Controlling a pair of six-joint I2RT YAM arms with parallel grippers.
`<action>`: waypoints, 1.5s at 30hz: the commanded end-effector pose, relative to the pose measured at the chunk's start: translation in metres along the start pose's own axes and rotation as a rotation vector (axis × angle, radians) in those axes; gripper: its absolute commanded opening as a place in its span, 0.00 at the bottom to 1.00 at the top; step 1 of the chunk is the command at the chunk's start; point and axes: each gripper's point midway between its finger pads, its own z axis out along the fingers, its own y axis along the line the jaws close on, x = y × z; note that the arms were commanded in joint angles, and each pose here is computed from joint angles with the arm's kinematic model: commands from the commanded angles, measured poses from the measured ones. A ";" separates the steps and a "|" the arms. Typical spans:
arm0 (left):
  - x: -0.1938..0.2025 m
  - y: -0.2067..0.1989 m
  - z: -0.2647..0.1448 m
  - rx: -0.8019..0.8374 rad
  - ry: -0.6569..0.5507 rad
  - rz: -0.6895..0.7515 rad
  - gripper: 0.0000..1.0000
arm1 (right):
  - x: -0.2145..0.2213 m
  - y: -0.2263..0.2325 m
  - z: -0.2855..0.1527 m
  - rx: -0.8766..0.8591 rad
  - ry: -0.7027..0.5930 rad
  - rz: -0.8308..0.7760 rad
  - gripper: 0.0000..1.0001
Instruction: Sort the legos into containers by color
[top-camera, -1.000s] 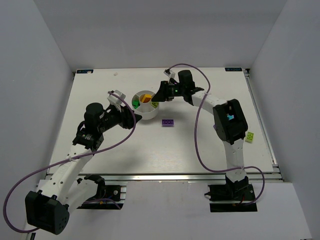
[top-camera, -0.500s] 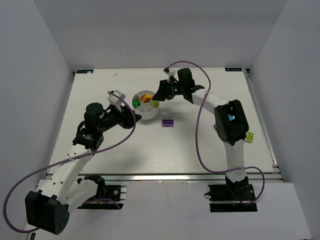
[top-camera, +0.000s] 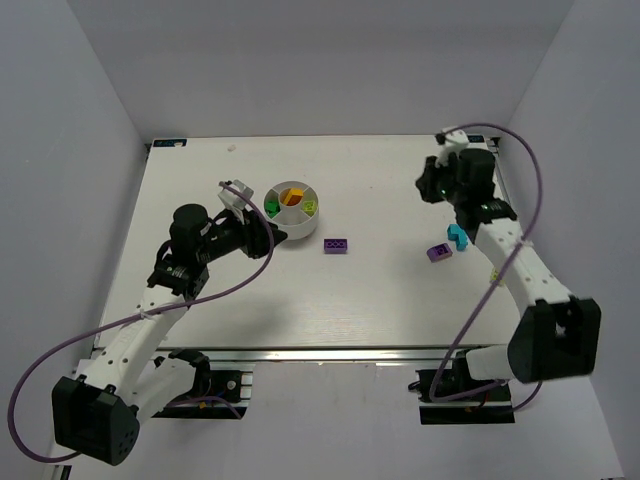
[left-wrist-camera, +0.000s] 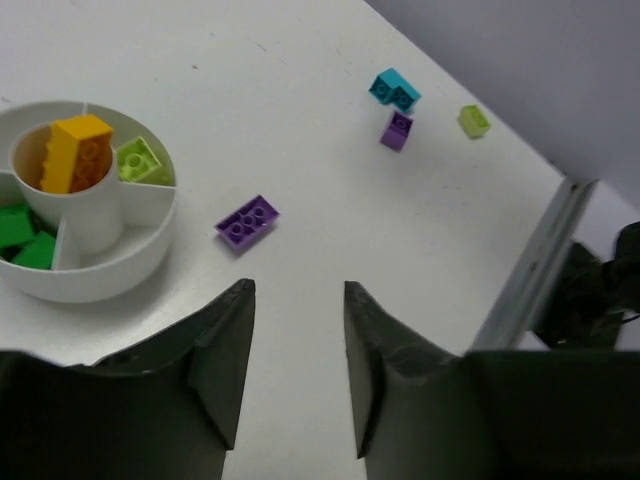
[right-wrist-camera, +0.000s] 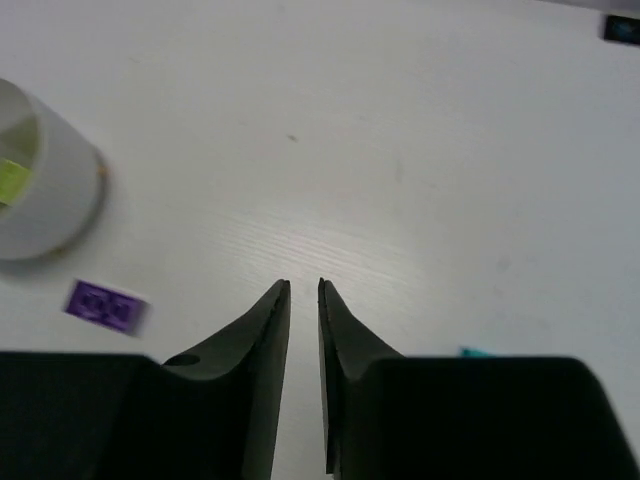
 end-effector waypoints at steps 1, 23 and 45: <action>-0.013 -0.012 0.001 0.056 -0.037 -0.001 0.54 | 0.033 -0.041 -0.051 0.203 0.093 0.040 0.22; -0.001 -0.020 0.010 0.113 -0.001 -0.052 0.78 | 0.226 -0.197 -0.179 0.815 0.707 0.241 0.83; 0.006 -0.014 0.013 0.100 0.019 -0.053 0.78 | 0.220 -0.203 -0.135 0.634 0.610 0.418 0.75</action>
